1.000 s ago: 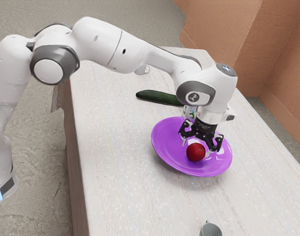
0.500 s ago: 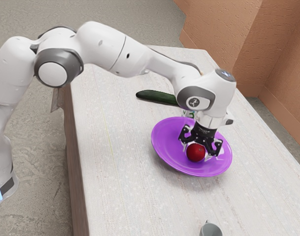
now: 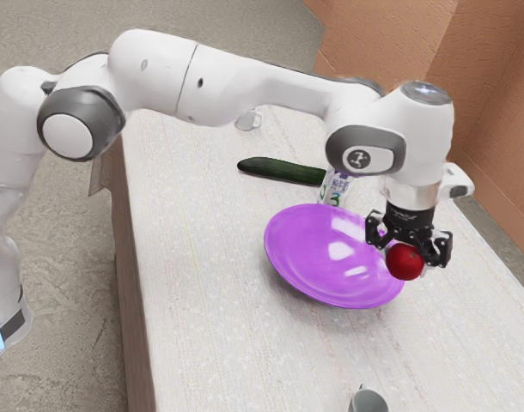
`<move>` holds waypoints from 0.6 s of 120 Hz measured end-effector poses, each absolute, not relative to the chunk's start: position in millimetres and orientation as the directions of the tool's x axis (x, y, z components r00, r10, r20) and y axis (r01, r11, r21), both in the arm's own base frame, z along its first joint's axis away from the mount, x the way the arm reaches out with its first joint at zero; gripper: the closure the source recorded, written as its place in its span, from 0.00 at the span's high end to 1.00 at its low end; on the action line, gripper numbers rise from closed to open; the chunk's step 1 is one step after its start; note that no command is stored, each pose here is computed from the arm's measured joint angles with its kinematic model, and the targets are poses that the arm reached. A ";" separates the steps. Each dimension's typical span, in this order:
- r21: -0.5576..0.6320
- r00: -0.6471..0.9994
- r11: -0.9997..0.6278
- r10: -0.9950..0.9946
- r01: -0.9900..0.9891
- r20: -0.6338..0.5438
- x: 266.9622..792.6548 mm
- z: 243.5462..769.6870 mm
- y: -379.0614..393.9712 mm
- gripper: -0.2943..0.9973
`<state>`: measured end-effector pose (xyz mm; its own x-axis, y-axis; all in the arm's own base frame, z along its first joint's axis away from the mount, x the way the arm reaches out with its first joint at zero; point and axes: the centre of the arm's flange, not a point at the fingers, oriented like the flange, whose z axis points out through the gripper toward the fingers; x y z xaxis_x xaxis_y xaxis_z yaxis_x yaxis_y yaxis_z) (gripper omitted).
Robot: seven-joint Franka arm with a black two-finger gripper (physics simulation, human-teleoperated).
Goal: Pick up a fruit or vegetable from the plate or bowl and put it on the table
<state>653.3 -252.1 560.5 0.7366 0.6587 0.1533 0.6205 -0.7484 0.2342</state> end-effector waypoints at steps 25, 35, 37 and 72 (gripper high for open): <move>0.296 0.796 -0.800 0.581 0.521 0.170 660.9 543.8 -354.7 0.57; 0.296 0.789 -0.791 0.594 0.536 0.158 662.1 538.6 -351.6 0.65; 0.295 0.788 -0.789 0.596 0.538 0.156 661.7 538.3 -350.6 0.66; 0.280 0.526 -0.503 0.850 0.818 -0.009 569.5 640.2 -221.0 0.76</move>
